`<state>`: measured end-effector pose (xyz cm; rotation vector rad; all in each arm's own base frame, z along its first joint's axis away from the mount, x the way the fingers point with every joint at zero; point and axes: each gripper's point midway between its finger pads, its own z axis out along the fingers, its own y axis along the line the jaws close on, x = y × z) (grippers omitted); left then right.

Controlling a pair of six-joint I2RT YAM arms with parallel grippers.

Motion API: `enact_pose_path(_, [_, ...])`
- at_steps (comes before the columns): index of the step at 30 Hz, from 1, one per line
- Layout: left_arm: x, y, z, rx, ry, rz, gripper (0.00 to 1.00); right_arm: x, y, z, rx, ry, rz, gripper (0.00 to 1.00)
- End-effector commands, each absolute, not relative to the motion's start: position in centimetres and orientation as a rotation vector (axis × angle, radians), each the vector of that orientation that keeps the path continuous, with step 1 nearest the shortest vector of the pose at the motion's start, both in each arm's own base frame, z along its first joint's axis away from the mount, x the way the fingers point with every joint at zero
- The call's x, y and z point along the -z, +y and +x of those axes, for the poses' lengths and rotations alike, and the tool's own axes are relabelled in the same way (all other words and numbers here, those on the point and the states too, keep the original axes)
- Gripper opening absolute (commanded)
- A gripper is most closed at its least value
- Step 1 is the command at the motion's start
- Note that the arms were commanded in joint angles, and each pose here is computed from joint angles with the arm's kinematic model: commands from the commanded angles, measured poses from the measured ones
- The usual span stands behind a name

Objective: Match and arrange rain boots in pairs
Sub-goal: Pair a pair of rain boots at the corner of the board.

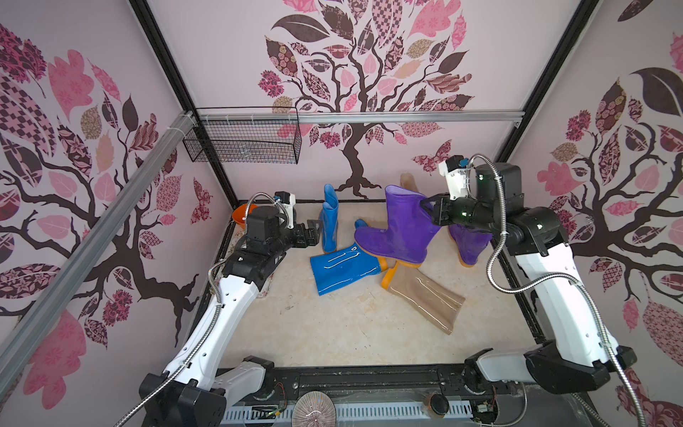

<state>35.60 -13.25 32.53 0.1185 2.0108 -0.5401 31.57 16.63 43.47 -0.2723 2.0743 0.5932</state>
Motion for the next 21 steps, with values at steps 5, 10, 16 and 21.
enact_pose_path(5, [-32.5, -13.8, 35.5, 0.576, 1.995, 0.119, 0.94, -46.0, 13.7, 27.7, -0.543, 1.967, -0.21, 0.0])
enact_pose_path(10, [-32.6, -14.2, 35.5, 0.598, 1.994, 0.123, 0.94, -44.6, 11.6, 26.3, -0.429, 1.997, -0.189, 0.0])
enact_pose_path(16, [-32.8, -14.6, 35.5, 0.609, 1.991, 0.128, 0.94, -44.6, 9.6, 25.1, -0.327, 2.004, -0.167, 0.0])
enact_pose_path(21, [-32.7, -14.7, 35.6, 0.609, 1.997, 0.129, 0.94, -43.8, 7.9, 24.5, -0.225, 2.031, -0.151, 0.0])
